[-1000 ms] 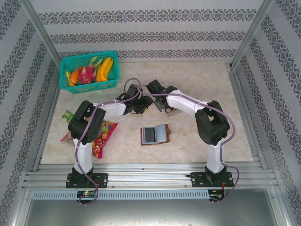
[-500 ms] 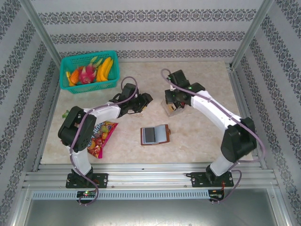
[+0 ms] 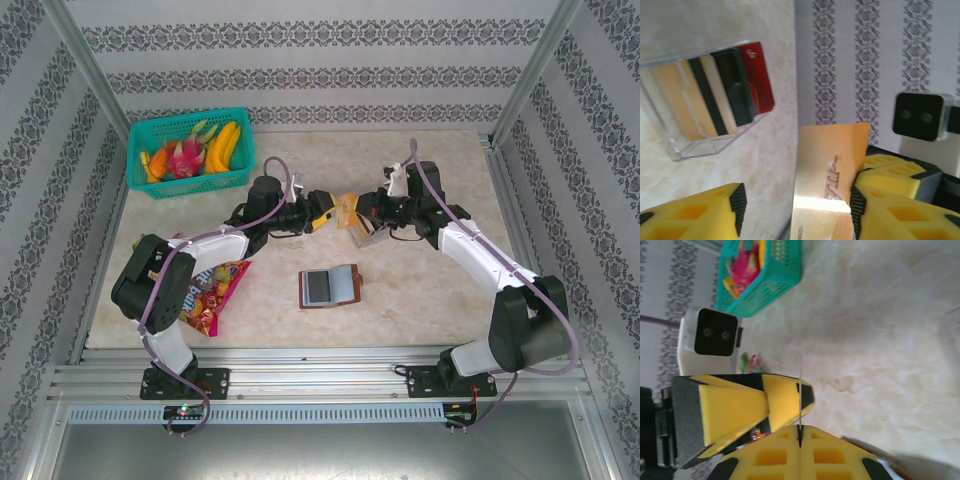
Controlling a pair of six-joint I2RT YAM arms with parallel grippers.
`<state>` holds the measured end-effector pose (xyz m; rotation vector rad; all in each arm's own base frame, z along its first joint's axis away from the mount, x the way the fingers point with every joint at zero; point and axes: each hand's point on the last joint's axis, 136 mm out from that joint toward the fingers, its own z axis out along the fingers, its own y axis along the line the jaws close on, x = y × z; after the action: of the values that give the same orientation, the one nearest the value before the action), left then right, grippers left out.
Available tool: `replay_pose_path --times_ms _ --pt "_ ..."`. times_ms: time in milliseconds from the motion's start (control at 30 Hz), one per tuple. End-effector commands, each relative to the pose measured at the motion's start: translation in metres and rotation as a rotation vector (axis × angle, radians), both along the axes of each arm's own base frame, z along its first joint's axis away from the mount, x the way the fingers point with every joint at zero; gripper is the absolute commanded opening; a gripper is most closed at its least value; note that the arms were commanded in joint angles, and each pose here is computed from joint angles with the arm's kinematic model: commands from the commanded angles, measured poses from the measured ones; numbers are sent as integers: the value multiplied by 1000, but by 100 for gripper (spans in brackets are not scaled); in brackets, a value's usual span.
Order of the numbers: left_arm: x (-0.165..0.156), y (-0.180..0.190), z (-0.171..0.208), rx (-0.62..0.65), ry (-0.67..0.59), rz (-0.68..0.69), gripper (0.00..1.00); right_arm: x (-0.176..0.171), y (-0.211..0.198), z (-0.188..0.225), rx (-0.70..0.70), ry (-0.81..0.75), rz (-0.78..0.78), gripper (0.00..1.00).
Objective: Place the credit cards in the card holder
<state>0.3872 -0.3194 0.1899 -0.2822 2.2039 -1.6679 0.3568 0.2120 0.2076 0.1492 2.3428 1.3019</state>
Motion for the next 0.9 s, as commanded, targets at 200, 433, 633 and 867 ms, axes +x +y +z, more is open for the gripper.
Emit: replay_pose_path --times_ms 200,433,633,867 --pt "-9 -8 35 -82 -92 -49 30 -2 6 17 125 -3 35 0" --pt "-10 -3 36 -87 -87 -20 6 -2 5 5 119 40 46 8" --pt "-21 11 13 -35 -26 31 0 -8 -3 -17 29 82 24 25" --pt "-66 64 -61 295 102 133 0 -54 10 -58 -180 103 69 12"
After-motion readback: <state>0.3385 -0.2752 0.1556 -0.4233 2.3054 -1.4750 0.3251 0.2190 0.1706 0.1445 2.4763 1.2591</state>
